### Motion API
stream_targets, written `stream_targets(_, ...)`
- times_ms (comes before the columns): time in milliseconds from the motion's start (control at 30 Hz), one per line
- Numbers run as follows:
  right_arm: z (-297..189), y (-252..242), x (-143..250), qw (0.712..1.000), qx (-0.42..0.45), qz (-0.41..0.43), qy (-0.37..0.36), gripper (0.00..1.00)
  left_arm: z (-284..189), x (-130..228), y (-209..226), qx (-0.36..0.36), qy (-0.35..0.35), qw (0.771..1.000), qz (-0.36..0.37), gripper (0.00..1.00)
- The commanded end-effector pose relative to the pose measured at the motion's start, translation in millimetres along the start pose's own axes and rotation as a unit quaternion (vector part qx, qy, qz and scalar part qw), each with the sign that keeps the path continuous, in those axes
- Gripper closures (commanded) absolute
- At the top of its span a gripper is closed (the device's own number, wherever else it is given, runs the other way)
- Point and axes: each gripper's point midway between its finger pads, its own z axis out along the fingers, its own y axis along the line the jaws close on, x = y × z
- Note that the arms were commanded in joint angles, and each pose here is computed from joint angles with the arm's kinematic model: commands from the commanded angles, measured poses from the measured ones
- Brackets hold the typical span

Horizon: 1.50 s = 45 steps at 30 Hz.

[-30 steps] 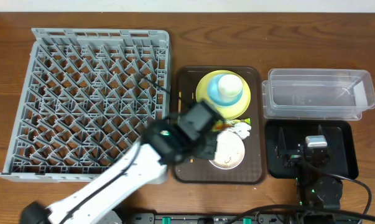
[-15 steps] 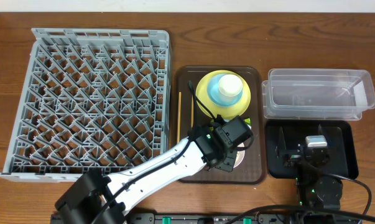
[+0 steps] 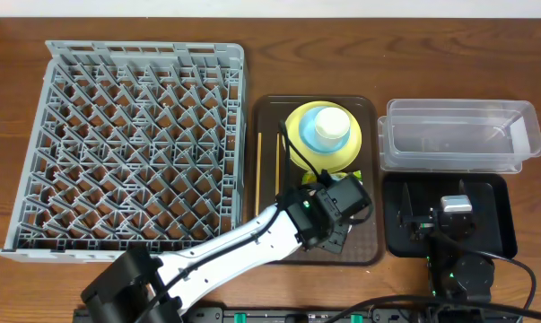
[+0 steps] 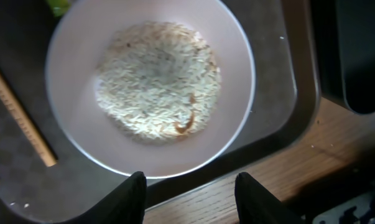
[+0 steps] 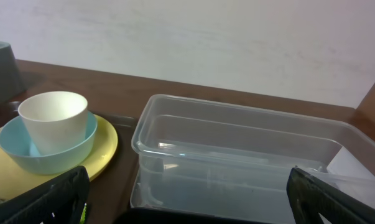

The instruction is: Sort waste into correct bins and load items into the dishwasher

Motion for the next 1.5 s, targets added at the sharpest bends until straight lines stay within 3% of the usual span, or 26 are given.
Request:
stream_targets(0, 0, 0, 1, 1.0, 0.002, 0.005, 0.002, 0.01, 3, 2, -1, -0.007, -0.003, 1.0, 0.002, 0.52)
stream_targets(400, 0, 0, 1, 1.0, 0.002, 0.005, 0.002, 0.01, 3, 3, -15, 0.008, -0.013, 1.0, 0.005, 0.52)
stream_targets(733, 0, 0, 1, 1.0, 0.002, 0.005, 0.002, 0.01, 2, -21, -36, 0.044, -0.068, 0.997, 0.01, 0.52)
stream_targets(967, 0, 0, 1, 1.0, 0.002, 0.005, 0.002, 0.01, 0, -33, -24, 0.01, -0.101, 0.995, 0.007, 0.52)
stream_targets(1200, 0, 0, 1, 1.0, 0.002, 0.005, 0.002, 0.01, -10, -54, 19, -0.111, -0.174, 0.978, 0.001, 0.52)
stream_targets(1467, 0, 0, 1, 1.0, 0.002, 0.005, 0.002, 0.01, -15, -62, 40, -0.144, -0.184, 0.972, -0.014, 0.53)
